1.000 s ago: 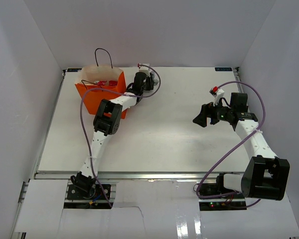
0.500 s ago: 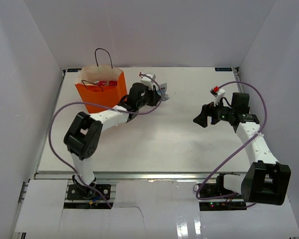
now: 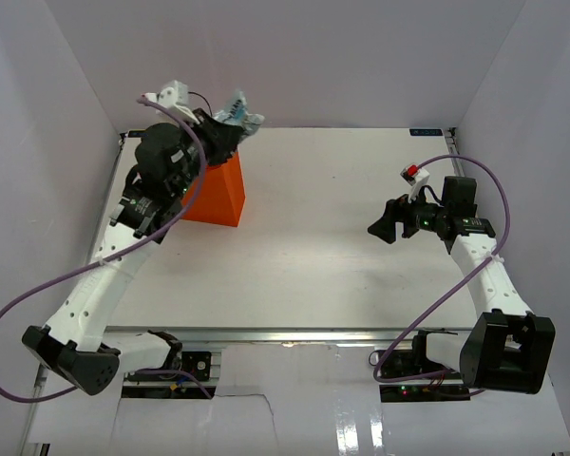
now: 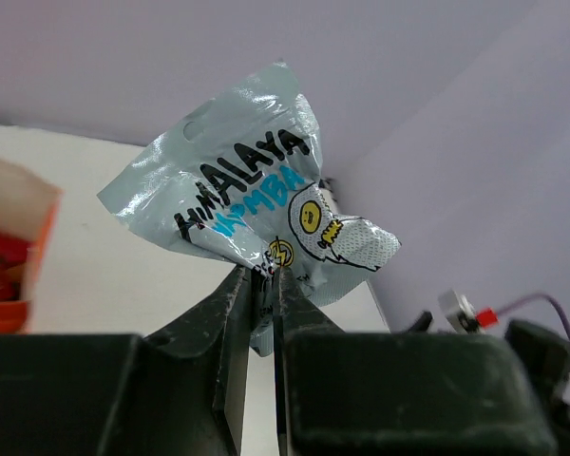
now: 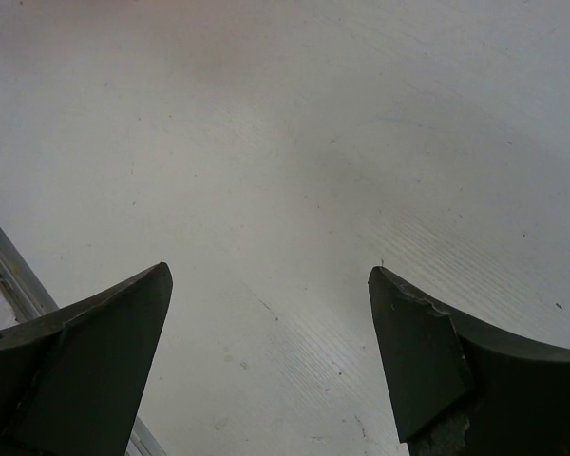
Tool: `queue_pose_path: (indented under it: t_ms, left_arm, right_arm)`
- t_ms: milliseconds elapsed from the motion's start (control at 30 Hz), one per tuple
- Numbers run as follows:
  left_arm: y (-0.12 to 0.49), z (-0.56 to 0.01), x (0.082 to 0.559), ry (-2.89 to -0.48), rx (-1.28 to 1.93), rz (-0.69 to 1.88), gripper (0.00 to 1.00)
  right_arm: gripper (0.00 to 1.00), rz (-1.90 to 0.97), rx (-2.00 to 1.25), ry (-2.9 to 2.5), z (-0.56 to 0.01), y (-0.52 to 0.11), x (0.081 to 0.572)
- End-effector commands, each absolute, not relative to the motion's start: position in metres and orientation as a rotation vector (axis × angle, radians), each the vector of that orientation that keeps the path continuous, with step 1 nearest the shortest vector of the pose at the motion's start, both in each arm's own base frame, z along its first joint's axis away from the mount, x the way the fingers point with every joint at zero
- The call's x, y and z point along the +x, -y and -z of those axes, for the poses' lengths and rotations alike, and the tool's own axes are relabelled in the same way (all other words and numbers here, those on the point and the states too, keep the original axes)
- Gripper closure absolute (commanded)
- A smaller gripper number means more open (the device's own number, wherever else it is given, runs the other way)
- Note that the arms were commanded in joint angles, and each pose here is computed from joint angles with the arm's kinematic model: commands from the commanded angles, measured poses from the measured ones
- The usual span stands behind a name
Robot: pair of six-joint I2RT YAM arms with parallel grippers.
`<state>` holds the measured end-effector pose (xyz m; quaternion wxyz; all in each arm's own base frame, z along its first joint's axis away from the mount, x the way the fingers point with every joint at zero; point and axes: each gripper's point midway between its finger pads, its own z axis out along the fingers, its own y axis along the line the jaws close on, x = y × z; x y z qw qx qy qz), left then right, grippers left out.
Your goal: Place the snacks into the paper bag
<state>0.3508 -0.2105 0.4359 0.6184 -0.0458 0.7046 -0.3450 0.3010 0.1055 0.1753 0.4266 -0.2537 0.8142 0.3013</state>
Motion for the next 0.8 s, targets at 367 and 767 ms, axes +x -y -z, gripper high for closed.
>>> queue_pose_path:
  t_ms: [367,767]
  left_arm:
    - [0.089,-0.345,0.396,-1.906,-0.751,0.347,1.00]
    - [0.103,-0.384,0.427,-1.869,-0.615,0.441,0.16]
  right_arm:
    - [0.11,-0.703,-0.691,-1.955,-0.204,-0.105,0.296]
    - [0.06,-0.639,-0.686,-1.981,-0.210,-0.098,0.292]
